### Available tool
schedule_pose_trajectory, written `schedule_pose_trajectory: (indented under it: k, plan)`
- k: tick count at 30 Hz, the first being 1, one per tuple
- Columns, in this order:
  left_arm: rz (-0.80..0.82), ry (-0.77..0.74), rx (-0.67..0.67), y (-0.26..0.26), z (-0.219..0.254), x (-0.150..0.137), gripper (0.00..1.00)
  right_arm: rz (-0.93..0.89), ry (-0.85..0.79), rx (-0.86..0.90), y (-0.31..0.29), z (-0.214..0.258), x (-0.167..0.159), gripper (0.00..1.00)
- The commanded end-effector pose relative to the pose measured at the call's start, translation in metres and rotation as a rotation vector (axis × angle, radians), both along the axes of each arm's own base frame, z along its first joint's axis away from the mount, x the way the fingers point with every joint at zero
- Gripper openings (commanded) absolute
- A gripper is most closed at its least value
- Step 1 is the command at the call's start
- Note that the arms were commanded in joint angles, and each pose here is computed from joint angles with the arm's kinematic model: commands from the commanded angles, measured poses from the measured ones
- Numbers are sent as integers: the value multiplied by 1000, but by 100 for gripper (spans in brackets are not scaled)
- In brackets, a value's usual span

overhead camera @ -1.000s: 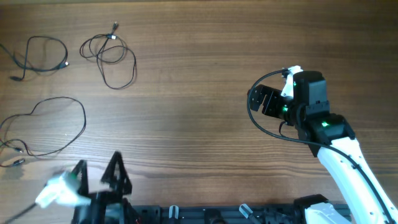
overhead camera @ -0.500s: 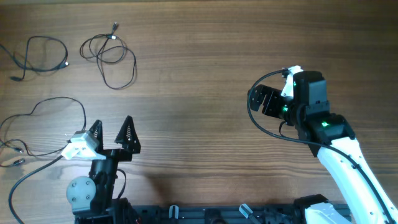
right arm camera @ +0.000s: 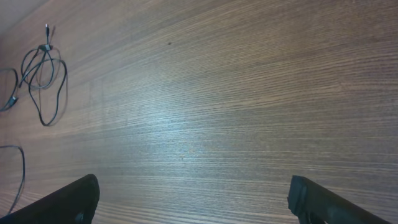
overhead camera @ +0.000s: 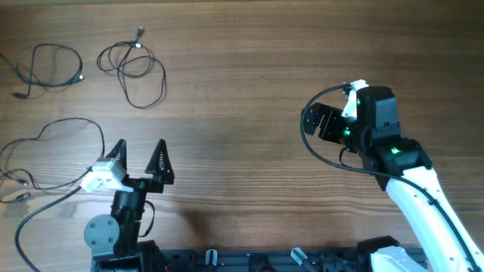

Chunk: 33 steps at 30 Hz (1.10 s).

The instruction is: Untangle cables

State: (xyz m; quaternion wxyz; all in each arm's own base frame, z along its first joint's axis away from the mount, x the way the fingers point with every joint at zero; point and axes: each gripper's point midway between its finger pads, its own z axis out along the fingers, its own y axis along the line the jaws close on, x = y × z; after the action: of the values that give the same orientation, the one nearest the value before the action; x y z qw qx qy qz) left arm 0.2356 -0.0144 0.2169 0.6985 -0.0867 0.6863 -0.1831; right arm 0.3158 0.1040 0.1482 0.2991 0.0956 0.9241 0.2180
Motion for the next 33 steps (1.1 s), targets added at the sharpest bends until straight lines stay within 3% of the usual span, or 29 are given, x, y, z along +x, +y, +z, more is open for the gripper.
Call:
schedule_pose_trajectory:
  k: [1, 10, 15, 19, 33]
  plan:
    - [-35, 21, 54, -6, -18, 3, 100, -18, -7, -9, -3, 2, 4, 100]
    - [-51, 99, 48, -14, -55, 7, 100, -18, -7, -9, -3, 2, 4, 100]
    - [-74, 88, 64, -20, -55, 7, 100, -18, -6, -9, -3, 2, 4, 100]
    - [-99, 71, 162, -26, -55, 6, 100, -18, -7, -9, -3, 2, 4, 100]
    - [-97, 70, 161, -26, -55, 6, 100, -18, -6, -9, -3, 2, 4, 100]
